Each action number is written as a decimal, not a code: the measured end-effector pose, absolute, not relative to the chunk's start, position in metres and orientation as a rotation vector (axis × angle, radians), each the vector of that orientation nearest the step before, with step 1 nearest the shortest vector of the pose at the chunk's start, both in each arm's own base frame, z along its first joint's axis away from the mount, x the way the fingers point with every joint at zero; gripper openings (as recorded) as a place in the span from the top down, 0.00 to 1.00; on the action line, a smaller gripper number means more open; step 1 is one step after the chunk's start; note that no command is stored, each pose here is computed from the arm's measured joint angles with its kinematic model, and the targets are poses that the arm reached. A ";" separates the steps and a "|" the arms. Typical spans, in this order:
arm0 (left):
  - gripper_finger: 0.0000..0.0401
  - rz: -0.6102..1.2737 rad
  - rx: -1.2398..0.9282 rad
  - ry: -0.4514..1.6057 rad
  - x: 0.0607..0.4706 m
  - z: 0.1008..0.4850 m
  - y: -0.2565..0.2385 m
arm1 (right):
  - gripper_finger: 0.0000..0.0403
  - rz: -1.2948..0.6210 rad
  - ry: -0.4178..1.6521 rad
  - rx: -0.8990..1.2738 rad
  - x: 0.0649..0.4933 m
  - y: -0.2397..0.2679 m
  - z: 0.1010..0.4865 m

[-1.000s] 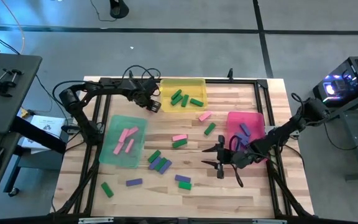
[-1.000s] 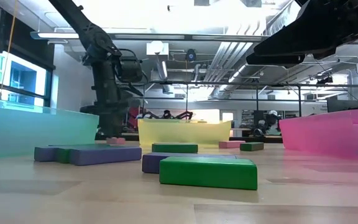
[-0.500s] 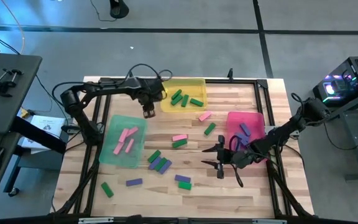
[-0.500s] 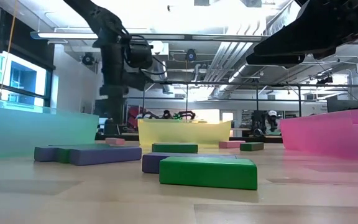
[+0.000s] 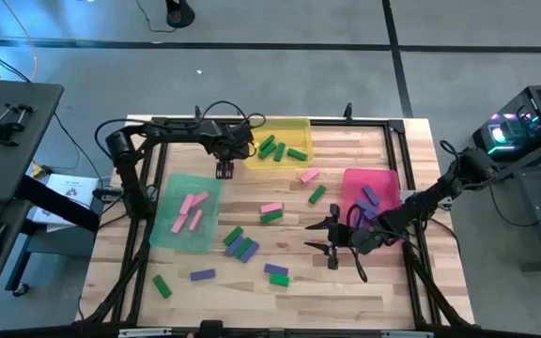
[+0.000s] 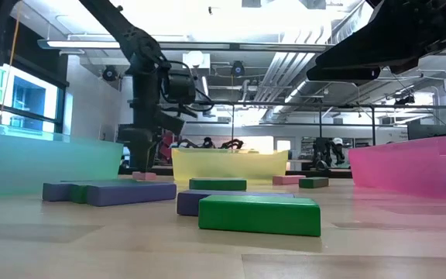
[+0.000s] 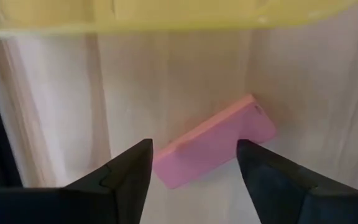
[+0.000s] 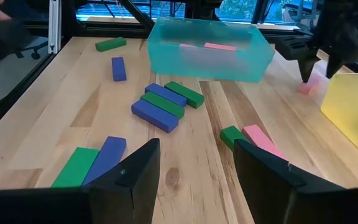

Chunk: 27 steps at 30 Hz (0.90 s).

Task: Sort blocks
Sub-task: Put the pink block into the blue bin

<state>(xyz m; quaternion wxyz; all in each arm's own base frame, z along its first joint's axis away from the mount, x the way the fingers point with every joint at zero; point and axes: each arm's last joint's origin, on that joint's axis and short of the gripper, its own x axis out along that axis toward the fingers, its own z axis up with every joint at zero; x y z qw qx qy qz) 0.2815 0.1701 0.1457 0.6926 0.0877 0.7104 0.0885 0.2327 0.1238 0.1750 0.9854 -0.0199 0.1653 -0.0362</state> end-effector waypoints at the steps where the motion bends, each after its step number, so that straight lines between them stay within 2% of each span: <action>1: 0.42 0.187 0.207 1.602 0.282 0.142 0.170 | 0.53 -0.073 0.332 -0.040 0.233 0.124 0.175; 10: 0.47 0.172 0.241 1.630 0.284 0.140 0.164 | 0.53 -0.074 0.331 -0.036 0.233 0.124 0.175; 14: 0.49 0.233 0.158 1.636 0.283 0.140 0.163 | 0.53 -0.074 0.331 -0.036 0.233 0.124 0.175; 20: 0.49 0.316 -0.006 1.701 0.281 0.152 0.163 | 0.53 -0.074 0.331 -0.036 0.233 0.124 0.175; 27: 0.50 0.331 0.013 1.639 0.285 0.176 0.164 | 0.53 -0.074 0.331 -0.035 0.233 0.124 0.175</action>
